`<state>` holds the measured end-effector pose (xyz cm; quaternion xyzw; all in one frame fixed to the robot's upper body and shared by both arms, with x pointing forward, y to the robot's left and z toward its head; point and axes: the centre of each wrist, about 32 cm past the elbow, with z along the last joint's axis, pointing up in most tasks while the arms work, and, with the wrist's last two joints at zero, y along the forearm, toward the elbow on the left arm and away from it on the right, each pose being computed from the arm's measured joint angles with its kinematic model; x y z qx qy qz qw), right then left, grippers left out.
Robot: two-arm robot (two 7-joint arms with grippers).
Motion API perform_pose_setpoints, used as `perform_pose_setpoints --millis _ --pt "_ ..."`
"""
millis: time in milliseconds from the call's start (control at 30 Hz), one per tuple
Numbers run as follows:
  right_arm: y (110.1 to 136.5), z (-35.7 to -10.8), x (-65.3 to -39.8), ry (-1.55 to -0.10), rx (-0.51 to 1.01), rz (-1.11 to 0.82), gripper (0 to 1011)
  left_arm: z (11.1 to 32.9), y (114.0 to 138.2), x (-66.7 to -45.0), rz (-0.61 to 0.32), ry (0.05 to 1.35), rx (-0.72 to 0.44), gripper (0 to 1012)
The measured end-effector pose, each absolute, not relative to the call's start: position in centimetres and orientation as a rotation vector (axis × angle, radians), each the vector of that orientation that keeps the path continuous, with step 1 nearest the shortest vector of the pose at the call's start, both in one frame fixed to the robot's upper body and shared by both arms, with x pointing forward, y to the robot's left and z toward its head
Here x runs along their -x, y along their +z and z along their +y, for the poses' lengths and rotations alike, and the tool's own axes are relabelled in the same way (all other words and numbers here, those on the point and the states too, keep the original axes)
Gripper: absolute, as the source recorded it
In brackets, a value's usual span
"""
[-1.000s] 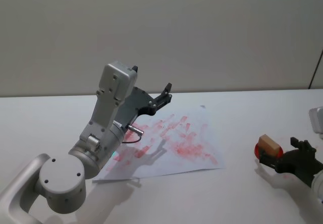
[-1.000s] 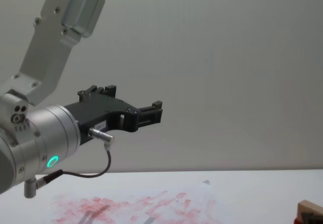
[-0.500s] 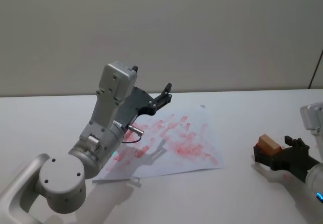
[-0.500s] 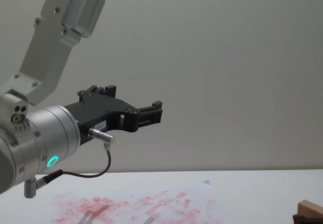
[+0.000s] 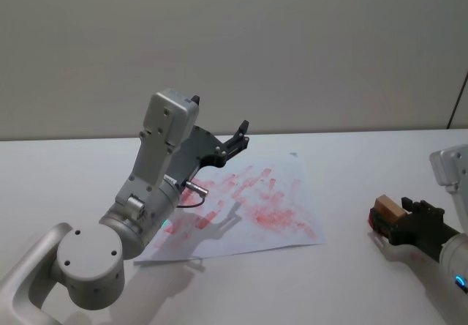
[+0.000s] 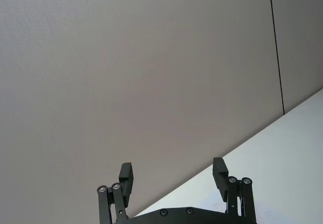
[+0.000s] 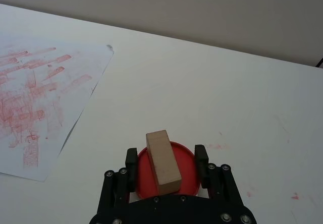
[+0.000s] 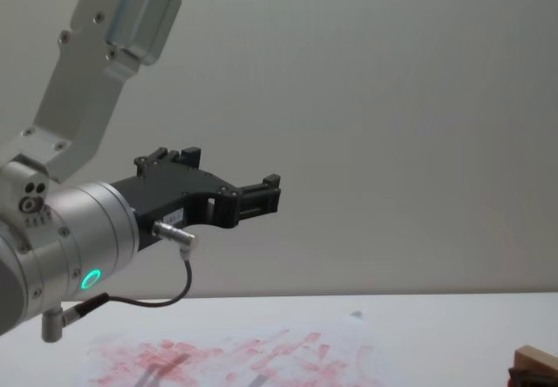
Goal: Use the one hand to pick up the stamp and affix it onto the A4 paper.
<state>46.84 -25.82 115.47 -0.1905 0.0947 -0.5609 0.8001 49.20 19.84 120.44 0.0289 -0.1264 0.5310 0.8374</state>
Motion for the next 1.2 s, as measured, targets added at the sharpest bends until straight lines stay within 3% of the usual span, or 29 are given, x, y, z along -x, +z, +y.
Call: perform_pose_setpoints --millis 533,1200 --pt "115.4 -25.8 -47.1 -1.199 0.412 0.204 217 19.8 120.4 -49.2 -0.268 1.124 -0.061 1001" --pt "116.9 -24.6 -48.1 -1.115 0.292 0.082 218 19.8 120.4 -49.2 -0.268 1.124 -0.061 1001"
